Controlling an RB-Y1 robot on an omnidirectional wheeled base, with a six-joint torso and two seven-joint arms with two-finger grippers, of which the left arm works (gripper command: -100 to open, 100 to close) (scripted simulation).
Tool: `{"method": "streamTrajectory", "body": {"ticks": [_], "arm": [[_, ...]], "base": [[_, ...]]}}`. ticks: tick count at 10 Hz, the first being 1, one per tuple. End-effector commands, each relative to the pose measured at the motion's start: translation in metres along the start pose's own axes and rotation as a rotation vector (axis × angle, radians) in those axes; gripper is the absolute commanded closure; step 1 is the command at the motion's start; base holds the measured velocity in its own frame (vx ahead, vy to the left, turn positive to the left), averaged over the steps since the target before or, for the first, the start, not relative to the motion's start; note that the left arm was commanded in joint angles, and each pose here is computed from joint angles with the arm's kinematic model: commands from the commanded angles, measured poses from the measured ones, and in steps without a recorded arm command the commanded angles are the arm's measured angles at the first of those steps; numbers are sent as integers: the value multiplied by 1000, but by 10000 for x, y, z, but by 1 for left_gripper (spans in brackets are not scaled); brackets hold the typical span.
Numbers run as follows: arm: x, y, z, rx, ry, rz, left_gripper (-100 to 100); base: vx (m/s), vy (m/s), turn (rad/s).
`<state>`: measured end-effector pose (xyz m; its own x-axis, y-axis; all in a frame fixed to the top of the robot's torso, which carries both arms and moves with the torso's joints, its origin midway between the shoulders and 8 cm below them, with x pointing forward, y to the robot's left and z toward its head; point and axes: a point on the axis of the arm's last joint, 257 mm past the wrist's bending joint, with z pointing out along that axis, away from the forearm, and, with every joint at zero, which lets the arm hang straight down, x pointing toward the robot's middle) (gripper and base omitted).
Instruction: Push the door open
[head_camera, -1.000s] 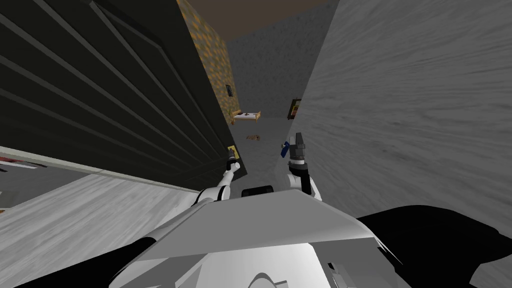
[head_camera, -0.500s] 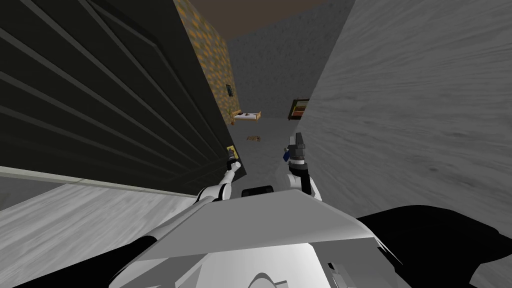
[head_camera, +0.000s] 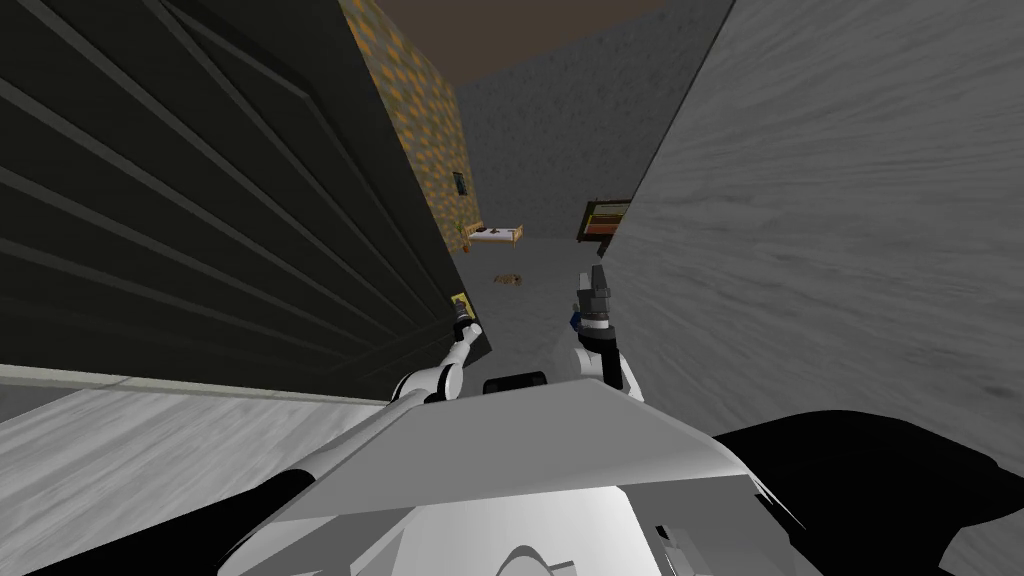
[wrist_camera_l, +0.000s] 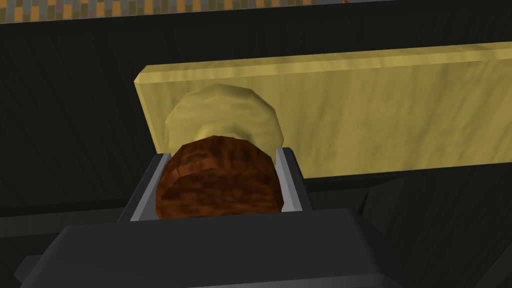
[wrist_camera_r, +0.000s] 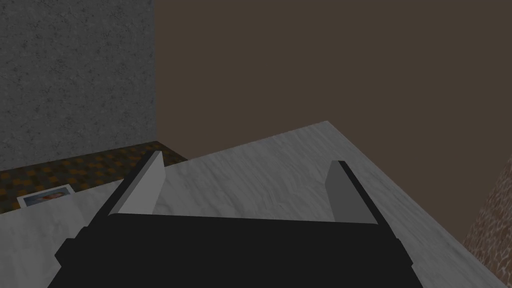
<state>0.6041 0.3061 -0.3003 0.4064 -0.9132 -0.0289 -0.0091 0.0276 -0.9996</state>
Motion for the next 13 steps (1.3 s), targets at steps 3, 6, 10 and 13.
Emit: {"method": "streamTrajectory", "body": {"ticks": [3, 6, 10, 13], "arm": [[-349, -108, 107, 23, -71, 22, 100], [-458, -164, 132, 35, -104, 19, 100], [-505, -90, 28, 13, -175, -10, 100], [-740, -92, 40, 15, -225, 3, 100]], "base": [[119, 16, -7], [149, 6, 23], [184, -2, 31], [129, 20, 18]]}}
